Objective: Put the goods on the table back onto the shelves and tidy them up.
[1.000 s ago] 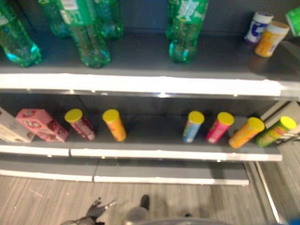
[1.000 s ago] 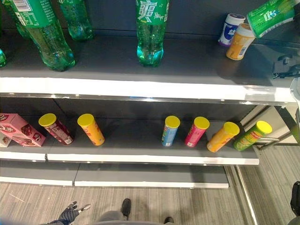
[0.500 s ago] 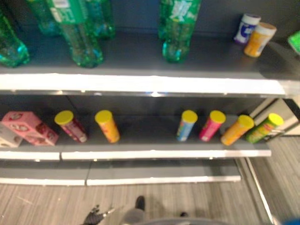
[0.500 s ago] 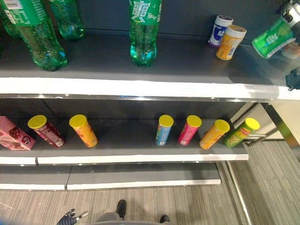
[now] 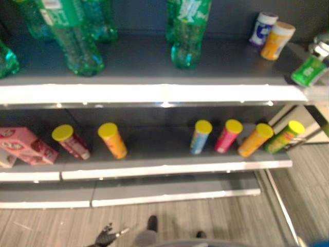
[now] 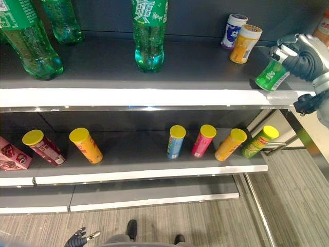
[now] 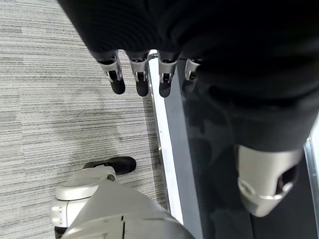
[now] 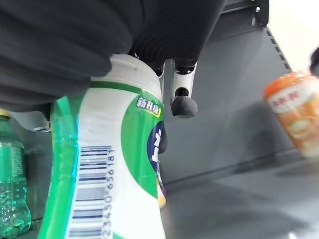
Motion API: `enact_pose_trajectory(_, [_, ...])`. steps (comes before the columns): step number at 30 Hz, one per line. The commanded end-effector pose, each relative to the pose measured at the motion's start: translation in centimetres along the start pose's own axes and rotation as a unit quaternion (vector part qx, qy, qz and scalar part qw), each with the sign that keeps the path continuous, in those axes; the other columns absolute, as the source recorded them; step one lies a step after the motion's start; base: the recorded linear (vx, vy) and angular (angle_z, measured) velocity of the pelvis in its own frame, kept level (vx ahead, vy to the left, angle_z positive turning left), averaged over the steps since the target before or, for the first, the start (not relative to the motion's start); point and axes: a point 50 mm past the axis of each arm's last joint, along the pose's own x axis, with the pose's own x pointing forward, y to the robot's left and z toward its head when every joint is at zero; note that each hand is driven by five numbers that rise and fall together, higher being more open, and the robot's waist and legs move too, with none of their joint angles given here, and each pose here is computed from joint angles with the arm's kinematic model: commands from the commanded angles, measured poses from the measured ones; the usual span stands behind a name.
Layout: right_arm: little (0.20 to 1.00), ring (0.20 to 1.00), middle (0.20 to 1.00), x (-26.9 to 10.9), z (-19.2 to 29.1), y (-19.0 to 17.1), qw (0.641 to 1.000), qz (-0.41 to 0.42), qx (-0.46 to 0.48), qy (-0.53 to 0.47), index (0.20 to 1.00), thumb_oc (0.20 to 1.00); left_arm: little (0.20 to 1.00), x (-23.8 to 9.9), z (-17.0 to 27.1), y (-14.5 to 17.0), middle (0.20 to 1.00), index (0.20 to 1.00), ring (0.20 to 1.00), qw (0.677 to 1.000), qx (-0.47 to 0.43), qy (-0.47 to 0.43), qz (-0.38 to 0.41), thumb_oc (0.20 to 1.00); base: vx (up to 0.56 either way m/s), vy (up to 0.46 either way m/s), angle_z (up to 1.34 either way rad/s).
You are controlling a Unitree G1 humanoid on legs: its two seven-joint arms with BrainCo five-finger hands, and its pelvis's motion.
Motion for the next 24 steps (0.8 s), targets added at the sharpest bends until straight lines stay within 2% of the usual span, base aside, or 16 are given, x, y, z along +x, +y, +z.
enact_pose_trajectory(1, [0.2,0.2,0.2,1.16,0.73,-1.41,0.999,-0.03,-0.026,-0.009,0.2,0.2,1.0,0.41,1.5,1.08,1.0,1.0,1.0,0.999,0.028,-0.025,0.015,1.0,0.0,0.0,0.0])
enact_pose_trajectory(14, [0.2,0.2,0.2,1.46,0.64,-1.22,0.998,-0.019,-0.065,-0.007,0.2,0.2,1.0,0.47,1.24,0.95,1.0,1.0,1.0,0.999,0.026,-0.018,0.018,1.0,0.01,-0.003,0.02])
enact_pose_trajectory(24, [0.2,0.2,0.2,2.11,1.3,-0.7,0.998,-0.02,-0.053,-0.019,0.2,0.2,1.0,0.56,1.27,0.91,1.0,1.0,1.0,0.999,0.025,-0.015,0.02,1.0,0.0,0.0,0.0])
